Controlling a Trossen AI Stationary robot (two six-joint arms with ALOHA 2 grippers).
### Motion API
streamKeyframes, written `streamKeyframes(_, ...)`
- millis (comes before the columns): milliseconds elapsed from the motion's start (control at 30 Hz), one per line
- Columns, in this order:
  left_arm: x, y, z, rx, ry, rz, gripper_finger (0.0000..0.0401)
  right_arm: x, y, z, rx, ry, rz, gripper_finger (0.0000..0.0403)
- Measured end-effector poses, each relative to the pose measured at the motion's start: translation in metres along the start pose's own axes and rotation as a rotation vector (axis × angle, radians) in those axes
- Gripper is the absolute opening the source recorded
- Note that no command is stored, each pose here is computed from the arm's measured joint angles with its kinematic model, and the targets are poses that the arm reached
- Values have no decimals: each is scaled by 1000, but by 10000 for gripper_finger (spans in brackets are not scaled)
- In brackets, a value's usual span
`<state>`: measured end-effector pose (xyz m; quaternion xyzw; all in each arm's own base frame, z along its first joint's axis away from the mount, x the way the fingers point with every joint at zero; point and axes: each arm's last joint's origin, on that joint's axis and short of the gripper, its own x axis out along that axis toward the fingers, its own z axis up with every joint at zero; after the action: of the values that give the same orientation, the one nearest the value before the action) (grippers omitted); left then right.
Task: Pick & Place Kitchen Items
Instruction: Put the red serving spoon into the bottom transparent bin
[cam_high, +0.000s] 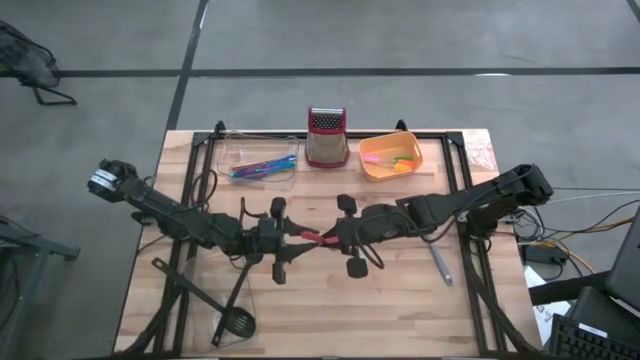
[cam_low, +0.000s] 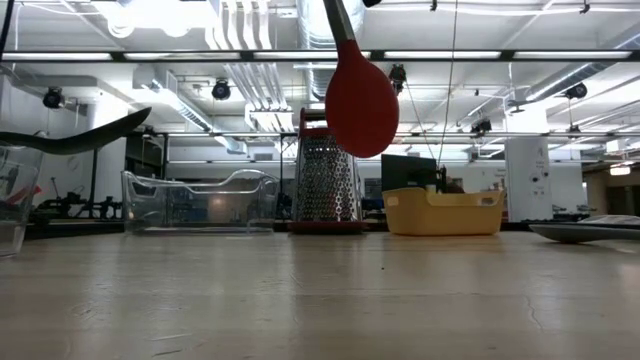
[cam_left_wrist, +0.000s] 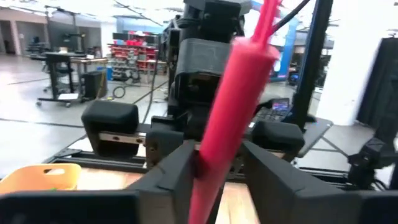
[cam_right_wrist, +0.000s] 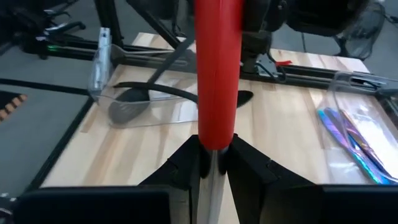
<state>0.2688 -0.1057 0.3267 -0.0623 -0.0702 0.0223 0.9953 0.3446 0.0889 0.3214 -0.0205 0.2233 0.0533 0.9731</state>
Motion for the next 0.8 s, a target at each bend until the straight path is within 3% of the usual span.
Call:
streamKeyframes(167,0,-1,0,5,2,-28,54,0,1,1,10,-6,34,59)
streamKeyframes(433,1,-3,6,-91,21,-59,54,2,1,0,19,-3,80,64)
streamKeyframes(800,-10,1,25,-171,63,-53,54,1,1,-1,-16,13,88,144)
